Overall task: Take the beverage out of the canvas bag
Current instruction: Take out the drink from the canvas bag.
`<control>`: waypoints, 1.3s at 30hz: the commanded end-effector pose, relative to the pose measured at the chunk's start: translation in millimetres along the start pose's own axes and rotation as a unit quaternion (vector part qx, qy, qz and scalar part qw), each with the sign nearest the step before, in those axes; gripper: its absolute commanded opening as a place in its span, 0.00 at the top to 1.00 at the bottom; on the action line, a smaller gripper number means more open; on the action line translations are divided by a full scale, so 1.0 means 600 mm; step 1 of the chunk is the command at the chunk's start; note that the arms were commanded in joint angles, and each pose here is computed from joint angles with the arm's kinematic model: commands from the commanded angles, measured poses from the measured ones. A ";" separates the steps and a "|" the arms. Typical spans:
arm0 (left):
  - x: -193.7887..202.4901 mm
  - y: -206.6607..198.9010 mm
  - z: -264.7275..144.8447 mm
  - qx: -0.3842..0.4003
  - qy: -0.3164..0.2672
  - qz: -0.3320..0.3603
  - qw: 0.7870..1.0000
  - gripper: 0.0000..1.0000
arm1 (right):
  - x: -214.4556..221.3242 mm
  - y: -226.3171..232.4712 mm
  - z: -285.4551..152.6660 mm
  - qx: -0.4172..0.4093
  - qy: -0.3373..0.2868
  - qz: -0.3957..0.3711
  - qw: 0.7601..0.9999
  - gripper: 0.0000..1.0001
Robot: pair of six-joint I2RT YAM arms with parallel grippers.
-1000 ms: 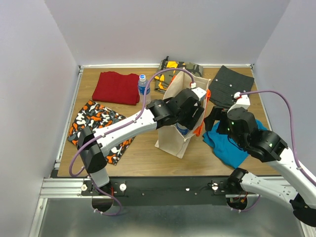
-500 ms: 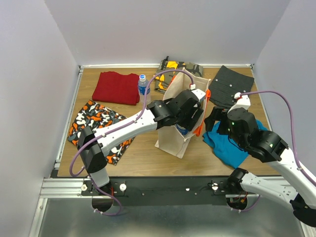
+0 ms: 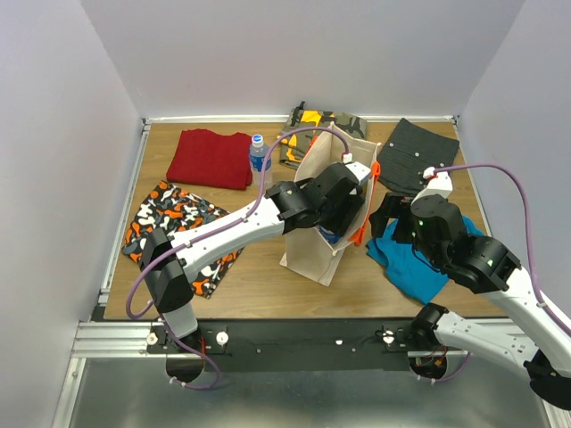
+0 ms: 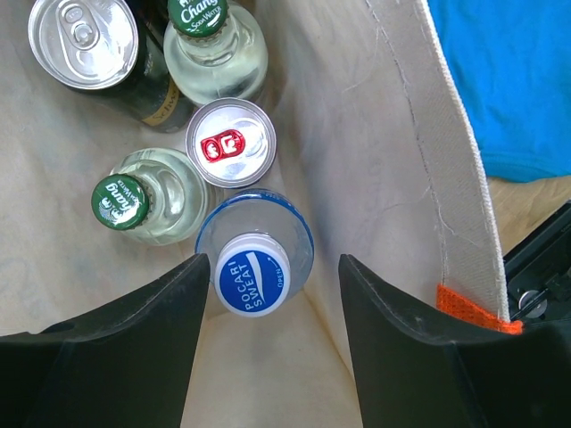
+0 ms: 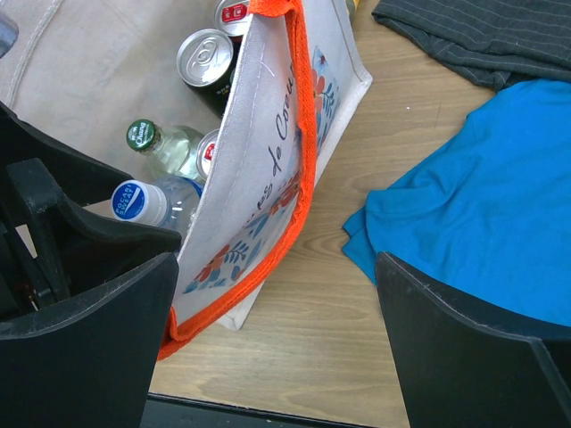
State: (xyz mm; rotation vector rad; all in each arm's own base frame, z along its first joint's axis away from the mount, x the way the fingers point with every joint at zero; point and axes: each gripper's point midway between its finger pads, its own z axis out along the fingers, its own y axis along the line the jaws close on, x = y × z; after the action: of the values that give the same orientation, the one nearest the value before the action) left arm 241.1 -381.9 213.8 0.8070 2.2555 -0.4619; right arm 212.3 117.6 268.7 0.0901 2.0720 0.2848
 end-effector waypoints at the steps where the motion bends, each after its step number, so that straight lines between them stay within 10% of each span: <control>1: 0.009 0.006 0.002 -0.013 0.007 0.002 1.000 0.32 | -0.011 -0.001 -0.010 -0.001 -0.010 0.008 1.000 0.00; 29: 0.015 0.003 0.011 -0.009 0.014 0.002 1.000 0.52 | -0.007 -0.003 -0.011 -0.001 -0.009 0.010 1.000 0.00; 39: 0.024 0.001 0.024 -0.008 0.030 0.003 1.000 0.80 | -0.006 -0.004 -0.012 -0.001 -0.009 0.010 1.000 0.00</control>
State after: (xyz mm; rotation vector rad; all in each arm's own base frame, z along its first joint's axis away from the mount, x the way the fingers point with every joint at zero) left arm 243.4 -379.6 210.1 0.8038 2.2605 -0.4374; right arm 211.1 116.3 271.0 0.0942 2.0636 0.2931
